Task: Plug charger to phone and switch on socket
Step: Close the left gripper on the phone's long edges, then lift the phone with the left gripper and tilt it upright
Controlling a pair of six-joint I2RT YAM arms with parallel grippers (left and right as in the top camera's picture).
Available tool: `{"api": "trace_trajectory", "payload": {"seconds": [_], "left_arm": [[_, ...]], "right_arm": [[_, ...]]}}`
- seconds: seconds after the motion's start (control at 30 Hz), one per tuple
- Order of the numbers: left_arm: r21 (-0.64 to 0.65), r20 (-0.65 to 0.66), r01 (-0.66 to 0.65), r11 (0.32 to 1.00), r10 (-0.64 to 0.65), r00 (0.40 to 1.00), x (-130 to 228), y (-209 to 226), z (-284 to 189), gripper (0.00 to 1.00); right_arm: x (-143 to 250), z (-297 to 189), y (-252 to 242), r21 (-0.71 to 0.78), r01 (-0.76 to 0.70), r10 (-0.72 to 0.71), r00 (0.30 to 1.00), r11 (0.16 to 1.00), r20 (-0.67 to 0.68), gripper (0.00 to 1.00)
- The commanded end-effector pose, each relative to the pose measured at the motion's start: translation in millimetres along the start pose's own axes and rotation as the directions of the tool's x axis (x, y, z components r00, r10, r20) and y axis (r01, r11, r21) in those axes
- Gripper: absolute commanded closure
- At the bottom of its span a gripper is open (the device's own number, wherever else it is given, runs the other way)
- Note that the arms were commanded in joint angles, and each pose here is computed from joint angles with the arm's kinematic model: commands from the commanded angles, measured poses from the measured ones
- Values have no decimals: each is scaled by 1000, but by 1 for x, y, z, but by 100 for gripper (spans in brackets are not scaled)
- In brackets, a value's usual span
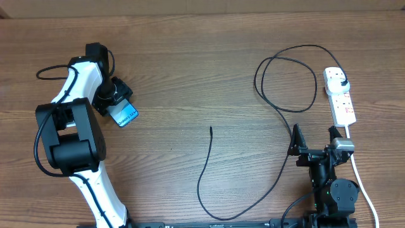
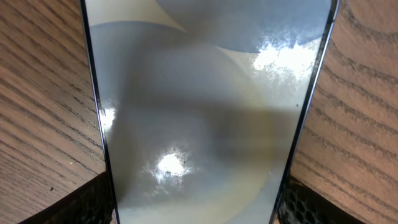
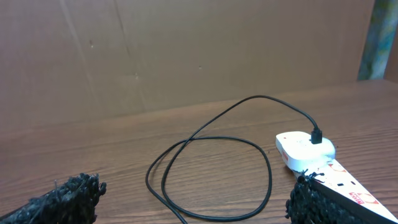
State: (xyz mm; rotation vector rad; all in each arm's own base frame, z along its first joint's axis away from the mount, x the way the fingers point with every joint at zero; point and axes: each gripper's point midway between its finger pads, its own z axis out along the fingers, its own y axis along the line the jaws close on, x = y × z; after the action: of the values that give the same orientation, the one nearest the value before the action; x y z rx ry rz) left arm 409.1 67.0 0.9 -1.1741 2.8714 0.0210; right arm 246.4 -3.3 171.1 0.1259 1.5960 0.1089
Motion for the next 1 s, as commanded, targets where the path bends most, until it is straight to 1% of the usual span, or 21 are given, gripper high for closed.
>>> {"api": "trace_trajectory", "payload": {"seconds": [0.0, 0.27, 0.6, 0.83, 0.97], "left_arm": [[-19, -34, 18, 1000, -19, 999, 5, 7, 10, 96], [35, -29, 16, 999, -15, 999, -2, -6, -2, 96], [86, 14, 12, 996, -13, 1000, -23, -23, -38, 96], [217, -5, 3, 976, -2, 1000, -26, -50, -64, 96], [319, -39, -1, 948, 15, 999, -23, -69, -78, 96]], "right_arm": [[2, 0, 1, -3, 2, -2, 1000, 1000, 5, 0], [2, 0, 1, -3, 2, -2, 1000, 1000, 5, 0], [2, 0, 1, -3, 2, -2, 1000, 1000, 5, 0], [2, 0, 1, -3, 2, -2, 1000, 1000, 5, 0], [2, 0, 1, -3, 1, -1, 1000, 1000, 5, 0]]}}
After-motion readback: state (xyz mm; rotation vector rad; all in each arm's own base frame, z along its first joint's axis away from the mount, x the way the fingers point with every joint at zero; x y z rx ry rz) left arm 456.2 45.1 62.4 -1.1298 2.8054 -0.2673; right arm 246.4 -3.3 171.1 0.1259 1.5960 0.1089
